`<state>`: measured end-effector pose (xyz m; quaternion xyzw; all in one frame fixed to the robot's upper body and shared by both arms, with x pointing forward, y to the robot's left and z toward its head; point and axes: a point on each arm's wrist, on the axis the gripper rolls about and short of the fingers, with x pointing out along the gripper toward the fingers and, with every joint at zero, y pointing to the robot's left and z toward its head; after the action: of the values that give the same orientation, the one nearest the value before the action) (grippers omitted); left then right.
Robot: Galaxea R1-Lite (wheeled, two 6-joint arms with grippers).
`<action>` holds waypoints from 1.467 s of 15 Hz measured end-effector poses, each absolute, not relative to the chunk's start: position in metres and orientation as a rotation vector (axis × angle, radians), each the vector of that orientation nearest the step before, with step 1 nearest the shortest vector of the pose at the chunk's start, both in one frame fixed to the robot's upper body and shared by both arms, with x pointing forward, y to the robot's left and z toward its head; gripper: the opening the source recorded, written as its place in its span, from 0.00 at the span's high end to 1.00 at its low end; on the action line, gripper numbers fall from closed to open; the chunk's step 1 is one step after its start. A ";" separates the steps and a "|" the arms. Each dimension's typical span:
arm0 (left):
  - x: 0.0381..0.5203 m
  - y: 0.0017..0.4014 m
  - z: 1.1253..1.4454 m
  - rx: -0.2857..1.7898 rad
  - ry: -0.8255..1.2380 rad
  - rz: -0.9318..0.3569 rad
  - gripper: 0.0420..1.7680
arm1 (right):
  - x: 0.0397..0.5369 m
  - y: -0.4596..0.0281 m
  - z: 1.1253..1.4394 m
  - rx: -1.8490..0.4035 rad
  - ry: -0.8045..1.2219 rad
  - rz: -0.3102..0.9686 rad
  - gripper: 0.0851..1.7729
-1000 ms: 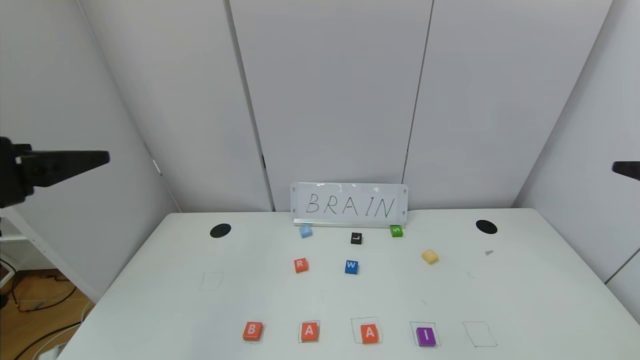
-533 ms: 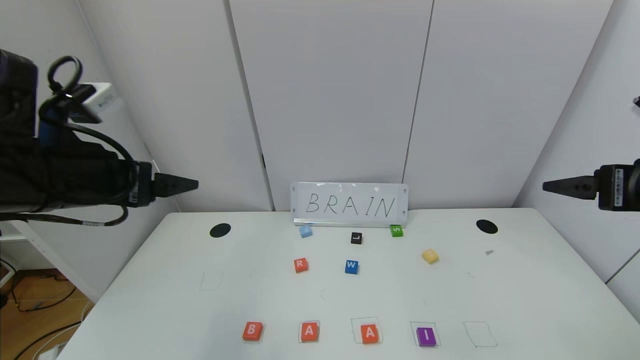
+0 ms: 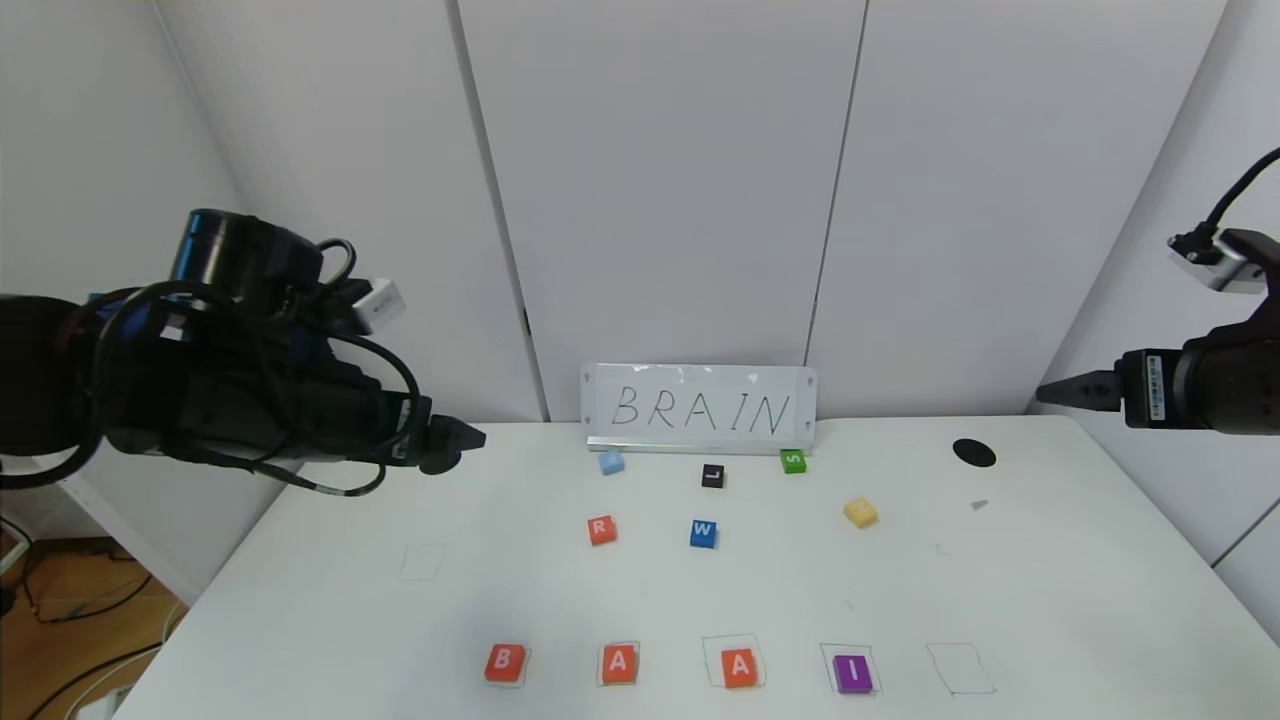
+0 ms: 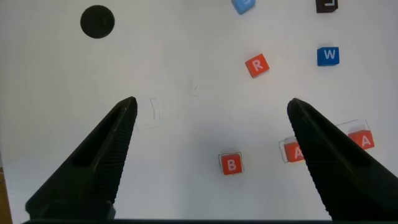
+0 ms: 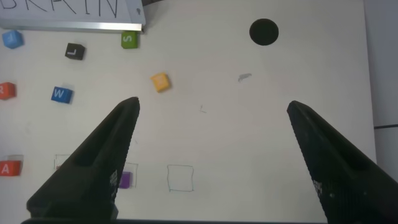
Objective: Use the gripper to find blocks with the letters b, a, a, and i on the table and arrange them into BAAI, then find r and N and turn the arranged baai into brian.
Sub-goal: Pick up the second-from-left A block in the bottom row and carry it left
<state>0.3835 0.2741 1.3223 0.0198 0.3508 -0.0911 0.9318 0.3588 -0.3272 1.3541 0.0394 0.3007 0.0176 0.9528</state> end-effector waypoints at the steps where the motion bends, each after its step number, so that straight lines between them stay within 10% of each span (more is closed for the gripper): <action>1: 0.382 0.265 1.319 0.035 0.730 -0.187 0.03 | 0.360 -0.327 1.353 0.081 0.615 0.035 0.04; 22: 0.352 0.122 1.184 0.026 1.080 -0.131 0.03 | 0.368 -0.336 1.349 0.103 0.627 0.000 0.04</action>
<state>0.3519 0.1217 1.1843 0.0124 0.5136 -0.0623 0.8557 0.3677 -0.3358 1.3494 0.0506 0.3084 -0.0001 0.9499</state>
